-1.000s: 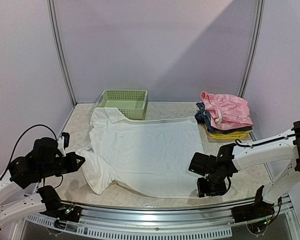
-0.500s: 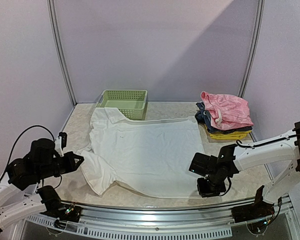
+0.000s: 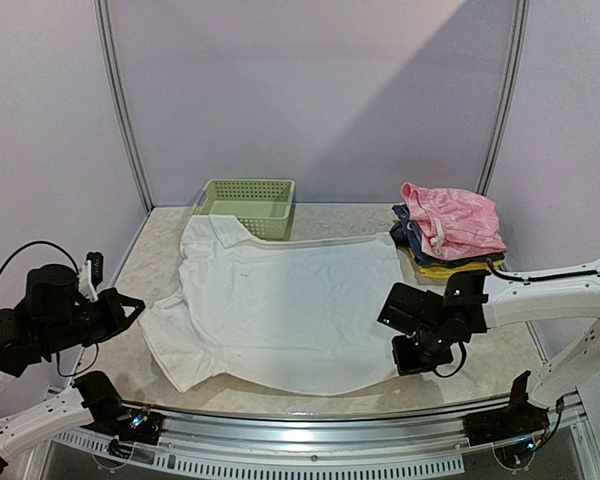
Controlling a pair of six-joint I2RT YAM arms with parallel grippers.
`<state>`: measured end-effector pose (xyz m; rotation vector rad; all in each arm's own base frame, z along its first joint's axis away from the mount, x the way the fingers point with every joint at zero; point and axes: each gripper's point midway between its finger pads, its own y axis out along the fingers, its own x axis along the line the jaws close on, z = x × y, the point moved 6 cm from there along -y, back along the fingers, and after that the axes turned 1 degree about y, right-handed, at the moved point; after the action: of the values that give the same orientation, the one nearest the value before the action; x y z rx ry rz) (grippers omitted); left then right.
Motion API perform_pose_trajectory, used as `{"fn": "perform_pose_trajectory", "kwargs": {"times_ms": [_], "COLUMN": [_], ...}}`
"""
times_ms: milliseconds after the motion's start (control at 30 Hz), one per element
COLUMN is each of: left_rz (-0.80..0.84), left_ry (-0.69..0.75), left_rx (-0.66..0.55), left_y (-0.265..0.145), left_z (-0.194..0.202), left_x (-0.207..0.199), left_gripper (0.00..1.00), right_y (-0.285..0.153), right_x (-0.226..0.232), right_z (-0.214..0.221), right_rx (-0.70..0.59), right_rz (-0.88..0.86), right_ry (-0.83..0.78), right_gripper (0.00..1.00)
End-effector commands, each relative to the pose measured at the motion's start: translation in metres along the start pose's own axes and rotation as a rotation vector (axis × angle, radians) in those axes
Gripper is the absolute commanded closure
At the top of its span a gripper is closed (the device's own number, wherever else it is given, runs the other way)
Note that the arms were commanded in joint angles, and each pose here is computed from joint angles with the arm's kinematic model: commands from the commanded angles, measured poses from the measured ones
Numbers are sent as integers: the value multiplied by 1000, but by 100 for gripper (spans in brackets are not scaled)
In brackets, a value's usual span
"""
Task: Fold and stack the mixed laundry pile
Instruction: Pick up the flattened T-shirt from the center of the board.
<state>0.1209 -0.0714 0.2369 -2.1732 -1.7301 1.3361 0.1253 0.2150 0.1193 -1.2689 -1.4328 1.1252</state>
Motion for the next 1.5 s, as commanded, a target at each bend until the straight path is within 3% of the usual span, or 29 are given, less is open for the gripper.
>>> {"fn": "perform_pose_trajectory", "kwargs": {"times_ms": [0,200,400,767,1167,1467], "left_rz": [-43,-101,-320,-537,-614,-705], "left_ry": [-47,-27,180,363,374,406], "left_rx": [38,22,63,-13,45,128], "left_y": [-12,-12,23,47,104,160], "left_z": [4,-2,-12,-52,-87,-112], "left_x": [7,9,4,-15,-19,-16], "left_gripper": [100,100,100,100,100,100], "right_y": [-19,-24,-17,-12,-7,33], "right_x": [-9,-26,-22,-6,-10,-19], "right_z": [-13,-27,-55,-98,-141,-158], "right_rx": [-76,-113,-149,-114,-73,34], "right_rz": [60,81,60,47,98,163], "right_ry": [-39,7,46,-5,-6,12], "right_gripper": [100,100,100,100,100,98]}}
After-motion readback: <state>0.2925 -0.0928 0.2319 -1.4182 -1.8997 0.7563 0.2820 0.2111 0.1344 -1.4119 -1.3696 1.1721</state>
